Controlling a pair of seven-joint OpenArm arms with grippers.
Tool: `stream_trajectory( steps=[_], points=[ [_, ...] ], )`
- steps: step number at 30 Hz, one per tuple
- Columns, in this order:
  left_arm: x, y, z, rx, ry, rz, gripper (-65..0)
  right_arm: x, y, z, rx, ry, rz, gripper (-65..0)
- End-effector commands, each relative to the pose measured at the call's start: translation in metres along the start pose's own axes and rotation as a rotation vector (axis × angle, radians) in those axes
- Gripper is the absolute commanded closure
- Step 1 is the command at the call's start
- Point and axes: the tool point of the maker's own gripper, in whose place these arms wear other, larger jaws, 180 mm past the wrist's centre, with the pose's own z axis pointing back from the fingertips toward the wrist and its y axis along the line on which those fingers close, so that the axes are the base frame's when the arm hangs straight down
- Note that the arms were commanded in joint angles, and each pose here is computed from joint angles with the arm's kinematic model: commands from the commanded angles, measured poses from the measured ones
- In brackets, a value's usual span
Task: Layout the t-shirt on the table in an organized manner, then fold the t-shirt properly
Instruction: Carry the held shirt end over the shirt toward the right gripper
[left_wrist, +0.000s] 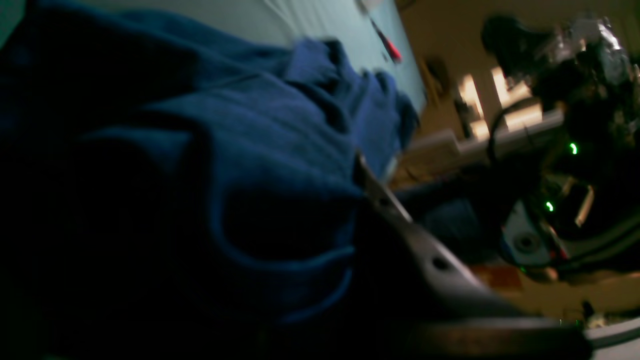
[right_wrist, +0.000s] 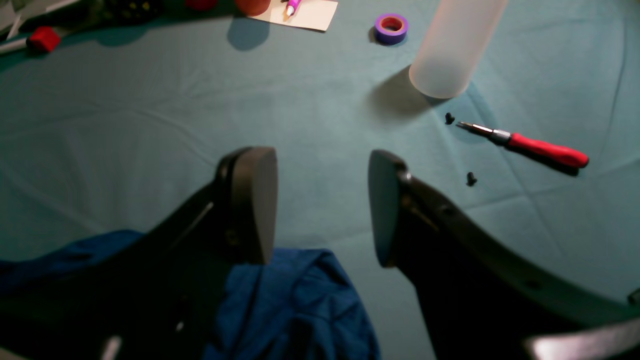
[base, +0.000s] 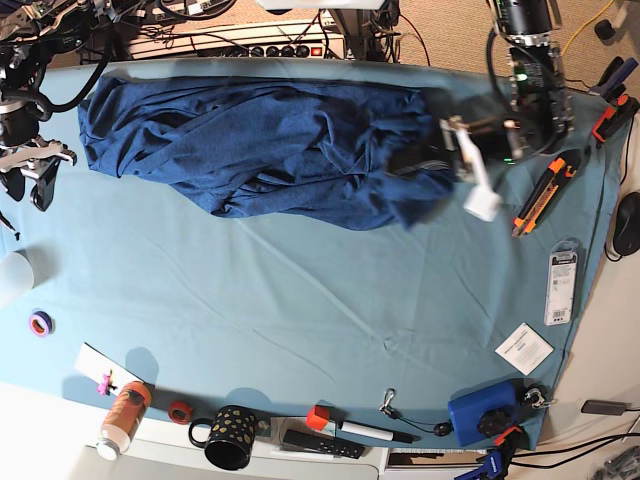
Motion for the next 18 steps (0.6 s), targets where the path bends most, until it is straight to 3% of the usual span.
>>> stream_trajectory(
  steps=[1, 5, 18],
  points=[
    [0.009, -0.013, -0.007, -0.050, -0.018, -0.030, 0.0, 0.015, -0.004, 0.002, -0.021, -0.050, 0.017, -29.4],
    [0.000, -0.033, -0.045, -0.127, 0.025, -0.044, 0.0, 0.011, -0.022, 0.004, -0.117, -0.028, -0.004, -29.4],
    [-0.019, -0.099, -0.149, -0.268, 0.249, -0.304, 0.0, -0.002, -0.024, 0.008, -0.123, 0.008, 0.016, -29.4]
  ],
)
